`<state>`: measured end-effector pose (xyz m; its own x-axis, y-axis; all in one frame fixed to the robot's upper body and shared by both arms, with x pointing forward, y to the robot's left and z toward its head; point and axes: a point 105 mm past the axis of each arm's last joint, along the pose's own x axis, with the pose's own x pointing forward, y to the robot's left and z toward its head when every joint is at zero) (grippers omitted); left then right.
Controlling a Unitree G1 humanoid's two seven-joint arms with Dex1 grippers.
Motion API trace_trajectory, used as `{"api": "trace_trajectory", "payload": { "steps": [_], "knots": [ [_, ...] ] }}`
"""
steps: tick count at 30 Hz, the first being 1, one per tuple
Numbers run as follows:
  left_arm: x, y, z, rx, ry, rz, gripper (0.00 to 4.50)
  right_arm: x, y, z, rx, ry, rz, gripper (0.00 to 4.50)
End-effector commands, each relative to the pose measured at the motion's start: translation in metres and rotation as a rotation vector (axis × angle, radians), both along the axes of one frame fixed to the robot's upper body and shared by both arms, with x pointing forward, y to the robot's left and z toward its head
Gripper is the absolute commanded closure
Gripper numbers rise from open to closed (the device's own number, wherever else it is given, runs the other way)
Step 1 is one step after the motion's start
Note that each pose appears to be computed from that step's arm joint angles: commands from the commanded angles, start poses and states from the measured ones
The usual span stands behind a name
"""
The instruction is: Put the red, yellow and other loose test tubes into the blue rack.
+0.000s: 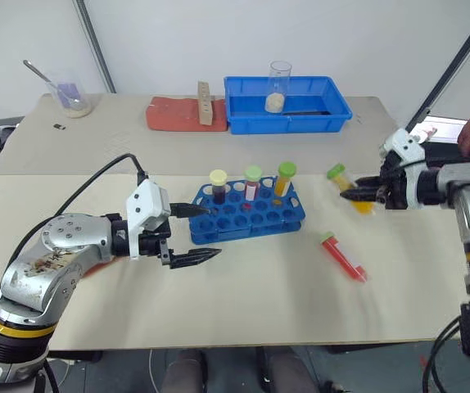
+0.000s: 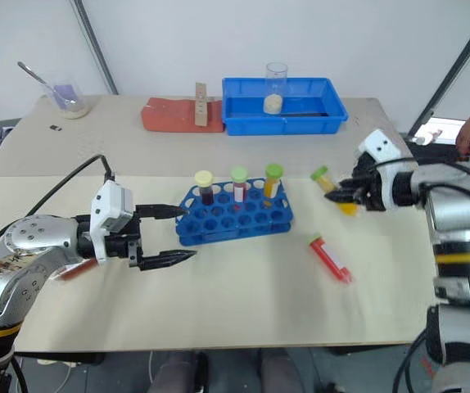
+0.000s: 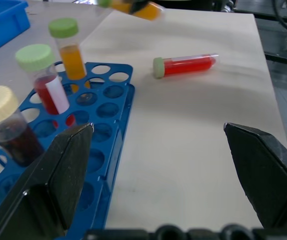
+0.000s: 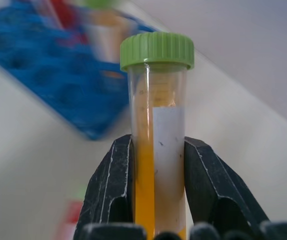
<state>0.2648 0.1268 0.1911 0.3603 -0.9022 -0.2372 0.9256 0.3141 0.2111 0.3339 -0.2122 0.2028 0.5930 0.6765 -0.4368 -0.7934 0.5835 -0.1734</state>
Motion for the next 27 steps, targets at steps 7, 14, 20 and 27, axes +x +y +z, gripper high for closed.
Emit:
{"api": "trace_trajectory", "payload": {
  "steps": [7,14,20,27],
  "knots": [
    [0.005,0.007,0.013,-0.045,-0.087,0.015,0.00,-0.033,0.062,0.011,0.297,-0.398,-0.015,3.53],
    [0.007,0.003,0.013,-0.062,-0.107,0.005,0.00,-0.003,0.070,-0.015,0.389,-0.541,-0.201,3.53],
    [0.009,0.000,0.014,-0.066,-0.107,0.003,0.00,0.015,0.080,-0.029,0.452,-0.560,-0.258,3.53],
    [0.007,0.000,0.012,-0.065,-0.100,0.002,0.00,0.024,0.087,-0.034,0.488,-0.582,-0.283,3.53]
  ]
}}
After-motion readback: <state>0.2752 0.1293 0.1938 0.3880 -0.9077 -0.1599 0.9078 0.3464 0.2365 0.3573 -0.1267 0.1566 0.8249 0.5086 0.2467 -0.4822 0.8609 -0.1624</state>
